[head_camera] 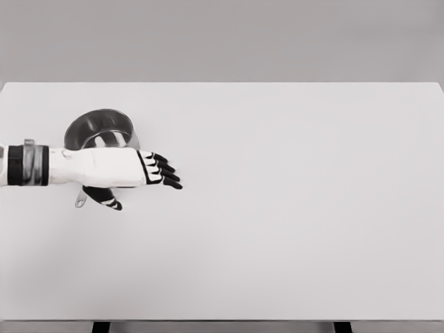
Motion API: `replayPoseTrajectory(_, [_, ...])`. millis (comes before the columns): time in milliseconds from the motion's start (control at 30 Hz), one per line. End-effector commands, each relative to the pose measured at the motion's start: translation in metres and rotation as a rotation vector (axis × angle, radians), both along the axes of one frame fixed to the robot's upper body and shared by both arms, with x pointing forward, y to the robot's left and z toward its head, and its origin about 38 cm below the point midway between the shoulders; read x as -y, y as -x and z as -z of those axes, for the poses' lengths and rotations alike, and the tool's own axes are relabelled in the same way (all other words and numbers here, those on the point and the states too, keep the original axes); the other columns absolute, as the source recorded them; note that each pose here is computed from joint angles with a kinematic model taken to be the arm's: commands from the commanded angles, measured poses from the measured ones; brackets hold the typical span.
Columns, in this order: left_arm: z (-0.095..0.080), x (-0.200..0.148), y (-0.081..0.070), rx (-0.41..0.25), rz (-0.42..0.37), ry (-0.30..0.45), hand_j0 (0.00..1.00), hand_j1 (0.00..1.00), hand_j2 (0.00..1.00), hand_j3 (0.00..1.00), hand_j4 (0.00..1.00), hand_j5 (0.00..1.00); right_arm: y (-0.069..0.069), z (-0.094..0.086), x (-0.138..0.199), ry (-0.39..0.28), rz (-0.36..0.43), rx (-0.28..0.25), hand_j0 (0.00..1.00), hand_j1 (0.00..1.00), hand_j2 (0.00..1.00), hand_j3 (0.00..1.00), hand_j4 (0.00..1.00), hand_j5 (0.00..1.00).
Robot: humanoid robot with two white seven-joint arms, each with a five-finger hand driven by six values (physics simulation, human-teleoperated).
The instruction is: Rotate pot handle
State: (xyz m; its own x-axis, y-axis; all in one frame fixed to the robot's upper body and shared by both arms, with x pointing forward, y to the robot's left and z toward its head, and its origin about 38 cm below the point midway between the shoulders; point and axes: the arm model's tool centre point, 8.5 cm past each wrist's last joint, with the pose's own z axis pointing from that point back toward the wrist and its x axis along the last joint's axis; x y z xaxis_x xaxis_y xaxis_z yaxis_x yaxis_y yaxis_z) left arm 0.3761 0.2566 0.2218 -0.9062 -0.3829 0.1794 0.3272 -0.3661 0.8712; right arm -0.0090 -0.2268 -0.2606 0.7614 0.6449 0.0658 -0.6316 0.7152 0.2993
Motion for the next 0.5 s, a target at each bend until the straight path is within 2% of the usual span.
replayPoseTrajectory(0, [0.003, -0.008, 0.001, 0.003, -0.011, -0.038, 1.00, 1.00, 1.00, 1.00, 1.00, 1.00, 0.000, 0.000, 0.000, -0.001, 0.000, 0.000, 1.00, 1.00, 1.00, 1.00, 1.00, 1.00])
replayPoseTrajectory(333, [-0.001, -0.036, 0.000, 0.020, -0.064, -0.112, 1.00, 1.00, 1.00, 1.00, 1.00, 1.00, 0.000, 0.000, 0.000, 0.000, 0.000, -0.001, 1.00, 1.00, 1.00, 1.00, 1.00, 1.00])
replayPoseTrajectory(467, [0.007, -0.053, -0.009, 0.025, -0.117, -0.161, 1.00, 1.00, 1.00, 1.00, 1.00, 1.00, 0.000, 0.000, 0.000, 0.000, 0.000, -0.001, 1.00, 1.00, 1.00, 1.00, 1.00, 1.00])
